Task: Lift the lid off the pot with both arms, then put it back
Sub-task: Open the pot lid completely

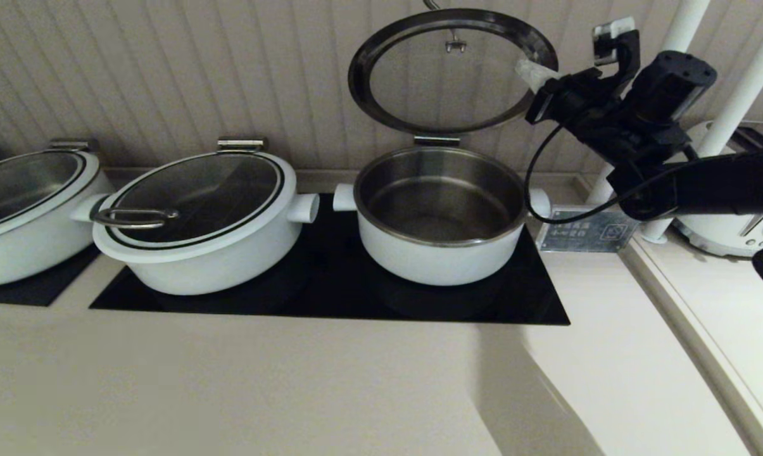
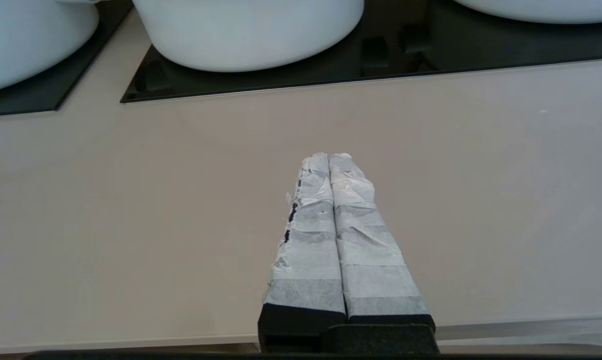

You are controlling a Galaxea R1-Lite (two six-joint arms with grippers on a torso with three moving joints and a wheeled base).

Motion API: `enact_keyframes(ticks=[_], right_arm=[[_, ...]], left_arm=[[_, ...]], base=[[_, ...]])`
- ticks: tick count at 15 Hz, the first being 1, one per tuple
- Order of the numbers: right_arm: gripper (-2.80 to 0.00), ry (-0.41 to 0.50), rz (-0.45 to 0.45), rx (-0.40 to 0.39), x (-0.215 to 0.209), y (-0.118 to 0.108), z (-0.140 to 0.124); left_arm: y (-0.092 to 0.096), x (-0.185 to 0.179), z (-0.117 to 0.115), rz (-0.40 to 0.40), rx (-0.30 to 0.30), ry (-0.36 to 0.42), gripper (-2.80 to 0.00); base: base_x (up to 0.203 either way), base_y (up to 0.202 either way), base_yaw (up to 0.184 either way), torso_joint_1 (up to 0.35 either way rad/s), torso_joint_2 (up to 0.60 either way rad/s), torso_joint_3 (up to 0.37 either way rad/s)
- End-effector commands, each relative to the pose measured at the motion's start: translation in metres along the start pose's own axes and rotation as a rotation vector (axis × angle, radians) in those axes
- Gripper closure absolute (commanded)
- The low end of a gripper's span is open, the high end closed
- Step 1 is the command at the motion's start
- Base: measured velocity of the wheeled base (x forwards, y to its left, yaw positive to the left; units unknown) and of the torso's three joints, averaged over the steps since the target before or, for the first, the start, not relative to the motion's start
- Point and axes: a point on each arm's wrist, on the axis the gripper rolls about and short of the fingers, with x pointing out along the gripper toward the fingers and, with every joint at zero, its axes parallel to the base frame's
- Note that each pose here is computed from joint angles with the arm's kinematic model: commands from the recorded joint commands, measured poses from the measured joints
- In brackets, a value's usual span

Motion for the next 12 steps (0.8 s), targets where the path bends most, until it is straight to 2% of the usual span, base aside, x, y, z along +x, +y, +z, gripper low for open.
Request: enact_keyframes(ticks=[1, 12], right_arm=[[0.00, -0.001, 0.003, 0.000, -0.001, 0.000, 0.008], [0.00, 0.111, 0.004, 0.063, -0.006, 0.000, 0.026]], left_arm=[[0.000, 0.000, 0.000, 0.000, 0.001, -0.001, 0.00], [0.000, 0.000, 0.000, 0.000, 0.001, 0.000, 0.00]], base=[[0.000, 0.000, 0.000, 0.000, 0.00, 0.000], [0.000, 0.000, 0.000, 0.000, 0.00, 0.000]])
